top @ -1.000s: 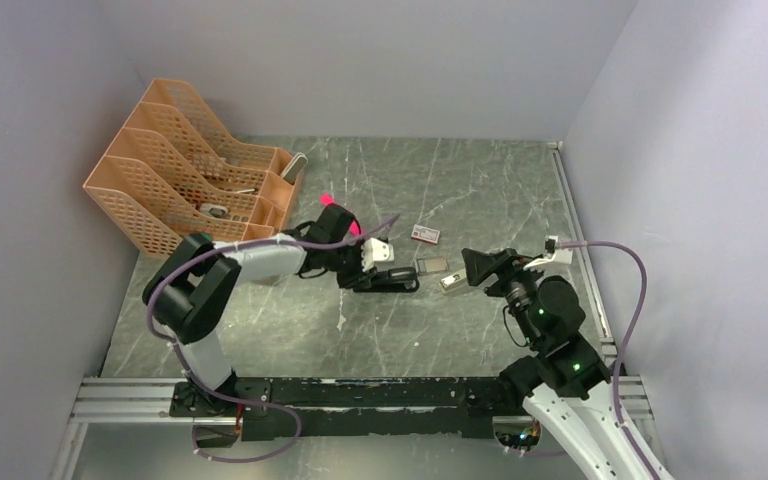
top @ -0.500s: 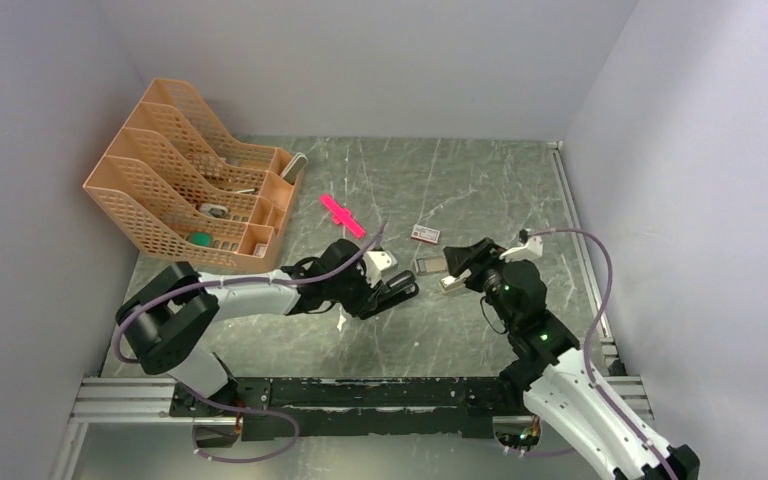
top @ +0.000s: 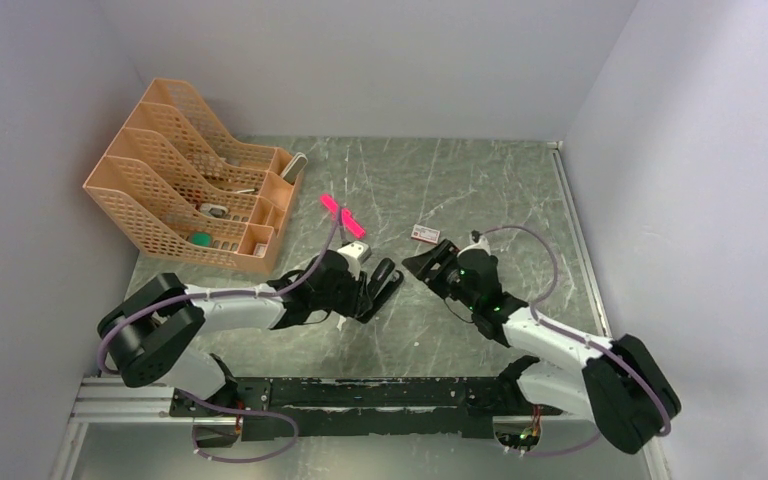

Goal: Load the staples into the stapler

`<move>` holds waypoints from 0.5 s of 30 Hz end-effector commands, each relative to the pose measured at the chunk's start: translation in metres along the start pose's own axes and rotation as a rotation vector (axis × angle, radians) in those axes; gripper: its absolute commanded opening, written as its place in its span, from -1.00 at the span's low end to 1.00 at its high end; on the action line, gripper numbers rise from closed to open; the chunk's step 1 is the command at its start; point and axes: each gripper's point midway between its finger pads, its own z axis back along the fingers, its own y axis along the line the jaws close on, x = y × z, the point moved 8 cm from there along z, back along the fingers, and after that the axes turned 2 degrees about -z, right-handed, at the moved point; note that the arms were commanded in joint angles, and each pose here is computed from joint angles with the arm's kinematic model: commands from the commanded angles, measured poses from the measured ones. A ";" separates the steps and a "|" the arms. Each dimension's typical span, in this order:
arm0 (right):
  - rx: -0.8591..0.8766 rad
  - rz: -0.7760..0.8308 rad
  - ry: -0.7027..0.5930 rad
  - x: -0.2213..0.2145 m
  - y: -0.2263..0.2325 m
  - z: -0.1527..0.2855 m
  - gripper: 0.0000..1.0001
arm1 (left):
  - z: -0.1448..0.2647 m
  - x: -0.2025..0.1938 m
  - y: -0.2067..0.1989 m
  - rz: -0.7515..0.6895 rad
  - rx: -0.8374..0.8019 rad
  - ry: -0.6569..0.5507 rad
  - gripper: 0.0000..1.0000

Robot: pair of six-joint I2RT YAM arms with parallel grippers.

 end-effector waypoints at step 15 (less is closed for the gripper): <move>-0.021 -0.176 0.066 -0.042 0.033 -0.041 0.27 | -0.011 -0.015 -0.019 0.081 0.133 0.039 -0.86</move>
